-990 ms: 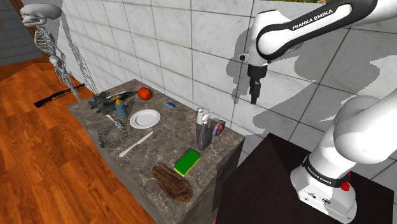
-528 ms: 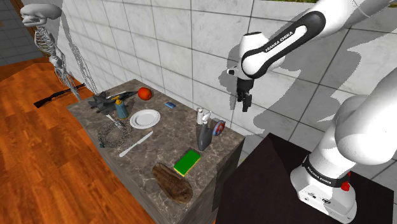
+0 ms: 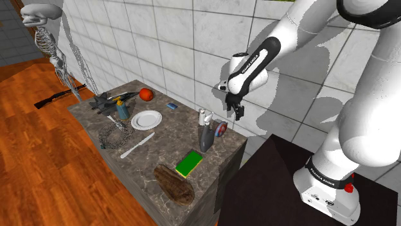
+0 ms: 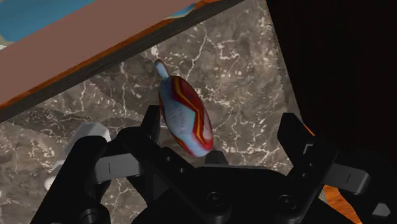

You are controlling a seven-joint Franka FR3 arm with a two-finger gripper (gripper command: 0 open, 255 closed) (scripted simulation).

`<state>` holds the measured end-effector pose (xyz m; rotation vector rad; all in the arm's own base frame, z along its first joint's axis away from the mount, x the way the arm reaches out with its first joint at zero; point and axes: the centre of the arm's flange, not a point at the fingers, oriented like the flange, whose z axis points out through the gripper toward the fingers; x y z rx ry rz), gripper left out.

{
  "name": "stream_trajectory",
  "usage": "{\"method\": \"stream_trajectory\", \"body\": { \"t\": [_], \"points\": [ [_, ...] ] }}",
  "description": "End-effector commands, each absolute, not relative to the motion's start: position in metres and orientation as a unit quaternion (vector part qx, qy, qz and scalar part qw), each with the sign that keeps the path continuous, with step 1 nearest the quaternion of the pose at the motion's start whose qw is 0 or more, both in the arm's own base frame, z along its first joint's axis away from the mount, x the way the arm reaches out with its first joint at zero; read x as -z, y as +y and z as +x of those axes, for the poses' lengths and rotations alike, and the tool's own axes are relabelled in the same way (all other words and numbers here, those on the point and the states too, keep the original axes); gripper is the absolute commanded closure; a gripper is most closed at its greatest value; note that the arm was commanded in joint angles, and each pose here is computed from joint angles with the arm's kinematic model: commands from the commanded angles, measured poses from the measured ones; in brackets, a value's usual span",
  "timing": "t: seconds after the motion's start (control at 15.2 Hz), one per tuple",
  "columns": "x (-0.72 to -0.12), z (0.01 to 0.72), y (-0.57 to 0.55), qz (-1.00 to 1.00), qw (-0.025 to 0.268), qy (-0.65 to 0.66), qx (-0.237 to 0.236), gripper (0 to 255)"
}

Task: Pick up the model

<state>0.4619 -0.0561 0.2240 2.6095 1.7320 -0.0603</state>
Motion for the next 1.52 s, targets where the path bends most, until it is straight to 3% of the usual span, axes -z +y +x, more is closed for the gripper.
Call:
{"method": "stream_trajectory", "body": {
  "t": [0.0, 0.86, 0.92, 1.45],
  "points": [
    [-0.199, 0.476, -0.052, 0.810, 0.010, 0.586, 0.016, 0],
    [-0.121, 0.498, -0.043, 0.769, 0.018, 0.639, 0.010, 0],
    [-0.121, 0.497, -0.043, 0.769, 0.018, 0.639, 0.010, 255],
    [-0.122, 0.497, -0.043, 0.769, 0.018, 0.639, 0.010, 255]
  ]
}}
